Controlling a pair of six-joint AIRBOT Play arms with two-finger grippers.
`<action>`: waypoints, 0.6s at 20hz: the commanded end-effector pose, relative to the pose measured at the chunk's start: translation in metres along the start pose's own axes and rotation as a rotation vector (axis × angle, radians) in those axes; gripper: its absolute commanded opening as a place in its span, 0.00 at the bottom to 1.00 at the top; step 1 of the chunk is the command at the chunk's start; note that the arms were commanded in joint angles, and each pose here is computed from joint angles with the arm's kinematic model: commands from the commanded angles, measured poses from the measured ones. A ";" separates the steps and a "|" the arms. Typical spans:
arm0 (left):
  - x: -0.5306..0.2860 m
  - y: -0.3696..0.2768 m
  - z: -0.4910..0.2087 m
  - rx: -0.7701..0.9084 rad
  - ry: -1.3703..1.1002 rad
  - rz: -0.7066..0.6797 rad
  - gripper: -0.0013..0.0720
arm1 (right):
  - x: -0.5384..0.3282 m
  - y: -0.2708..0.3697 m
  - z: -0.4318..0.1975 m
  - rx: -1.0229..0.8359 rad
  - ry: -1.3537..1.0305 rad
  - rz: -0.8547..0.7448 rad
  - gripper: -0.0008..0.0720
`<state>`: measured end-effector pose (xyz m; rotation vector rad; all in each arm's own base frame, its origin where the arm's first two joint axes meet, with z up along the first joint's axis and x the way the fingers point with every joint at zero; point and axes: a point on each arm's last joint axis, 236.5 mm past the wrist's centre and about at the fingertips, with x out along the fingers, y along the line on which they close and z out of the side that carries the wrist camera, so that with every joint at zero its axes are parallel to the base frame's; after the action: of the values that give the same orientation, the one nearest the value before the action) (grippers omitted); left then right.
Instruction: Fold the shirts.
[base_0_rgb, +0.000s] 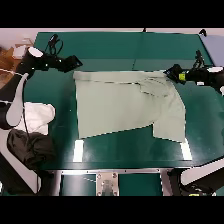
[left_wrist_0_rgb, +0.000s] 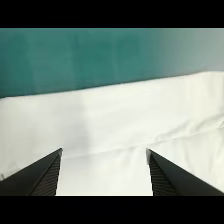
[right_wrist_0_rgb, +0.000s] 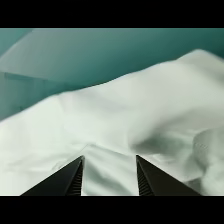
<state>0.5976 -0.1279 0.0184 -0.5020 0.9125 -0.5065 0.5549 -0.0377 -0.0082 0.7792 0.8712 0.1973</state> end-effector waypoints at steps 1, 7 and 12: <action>-0.036 0.012 -0.002 -0.135 0.096 -0.043 0.85 | -0.029 -0.017 0.021 0.050 0.023 0.033 0.58; -0.146 0.026 -0.078 -0.345 0.435 0.037 0.81 | -0.119 -0.077 -0.005 0.174 0.094 0.018 0.58; -0.159 0.022 -0.201 -0.433 0.508 0.179 0.75 | -0.136 -0.123 -0.056 0.278 0.111 0.000 0.57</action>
<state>0.4202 -0.0502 0.0285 -0.6836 1.4646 -0.3657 0.4393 -0.1518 -0.0147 0.9891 0.9932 0.1334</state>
